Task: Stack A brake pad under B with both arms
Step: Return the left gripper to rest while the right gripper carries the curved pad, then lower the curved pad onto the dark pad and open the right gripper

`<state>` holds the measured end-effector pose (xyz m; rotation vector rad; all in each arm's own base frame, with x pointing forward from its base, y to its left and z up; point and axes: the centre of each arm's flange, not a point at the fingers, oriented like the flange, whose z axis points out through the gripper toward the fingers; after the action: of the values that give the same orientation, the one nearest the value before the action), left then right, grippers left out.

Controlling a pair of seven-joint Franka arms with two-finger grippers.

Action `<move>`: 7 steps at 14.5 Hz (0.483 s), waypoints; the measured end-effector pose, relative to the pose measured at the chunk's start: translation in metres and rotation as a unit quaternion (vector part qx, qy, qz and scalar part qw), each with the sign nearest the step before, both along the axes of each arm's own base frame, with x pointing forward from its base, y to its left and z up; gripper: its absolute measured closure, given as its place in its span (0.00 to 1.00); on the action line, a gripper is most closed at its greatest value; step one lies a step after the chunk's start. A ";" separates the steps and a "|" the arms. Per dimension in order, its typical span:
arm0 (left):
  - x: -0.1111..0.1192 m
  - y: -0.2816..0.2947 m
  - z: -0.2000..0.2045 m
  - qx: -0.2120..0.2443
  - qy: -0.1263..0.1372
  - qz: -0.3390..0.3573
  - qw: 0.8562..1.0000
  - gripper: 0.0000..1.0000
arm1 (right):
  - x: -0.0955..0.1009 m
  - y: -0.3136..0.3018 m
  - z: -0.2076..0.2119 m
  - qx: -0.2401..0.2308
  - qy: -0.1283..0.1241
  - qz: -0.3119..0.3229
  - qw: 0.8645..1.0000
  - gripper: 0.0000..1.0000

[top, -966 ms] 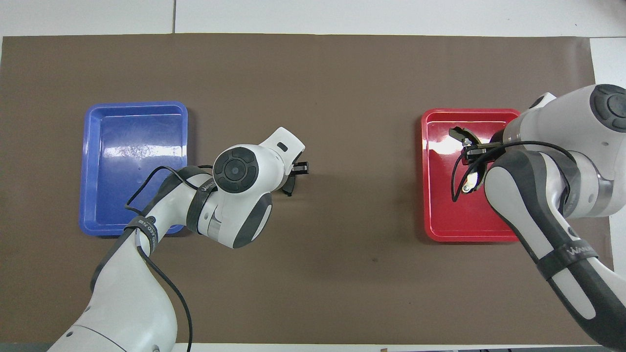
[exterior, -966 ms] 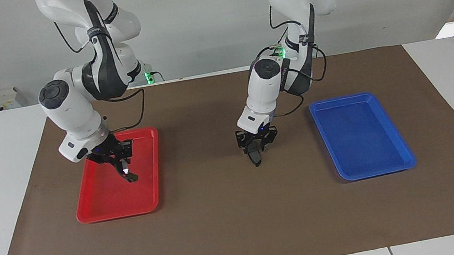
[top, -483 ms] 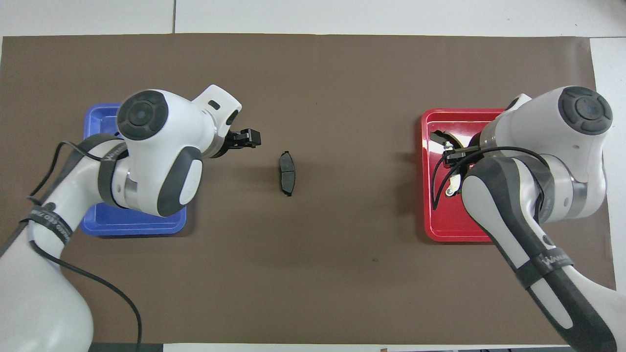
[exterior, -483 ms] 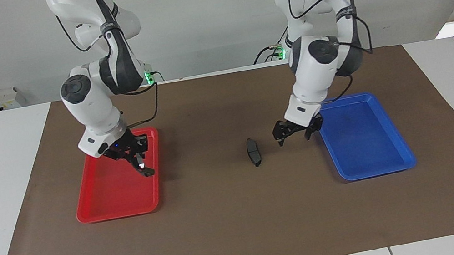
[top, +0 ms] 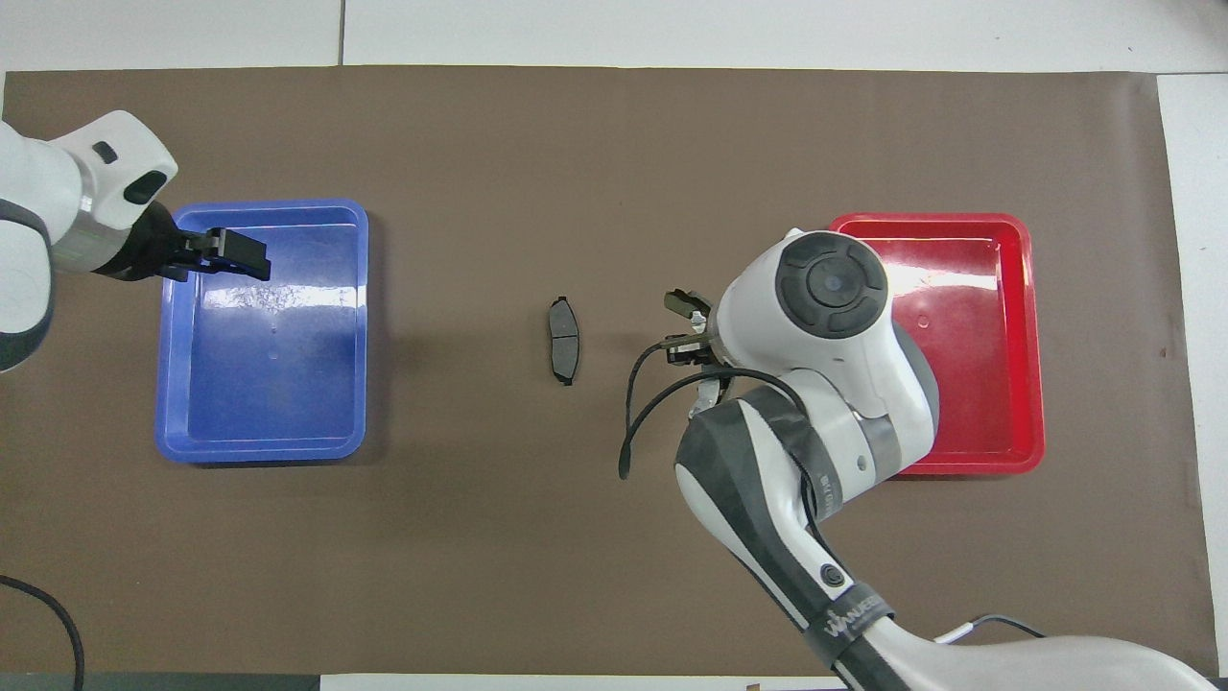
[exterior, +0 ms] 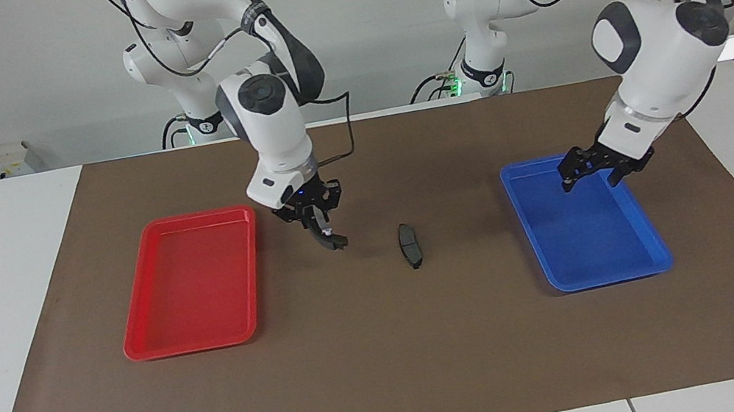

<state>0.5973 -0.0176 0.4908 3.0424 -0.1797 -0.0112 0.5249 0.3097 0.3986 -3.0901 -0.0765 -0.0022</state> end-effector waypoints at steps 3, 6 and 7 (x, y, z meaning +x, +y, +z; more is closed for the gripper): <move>-0.009 0.040 0.035 0.014 -0.014 -0.021 1.000 0.00 | 0.010 0.068 -0.017 -0.006 -0.012 -0.035 0.999 0.56; -0.020 0.047 0.065 0.033 -0.028 -0.029 0.999 0.00 | 0.020 0.098 -0.047 -0.005 -0.018 -0.047 0.999 0.56; -0.023 0.047 0.075 0.042 -0.026 -0.033 0.998 0.00 | 0.022 0.102 -0.053 -0.002 -0.023 -0.048 0.999 0.56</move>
<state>0.5738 0.0298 0.5654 3.1215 -0.2897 0.0568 0.5473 0.4121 0.3457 -3.0938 0.0697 -0.0772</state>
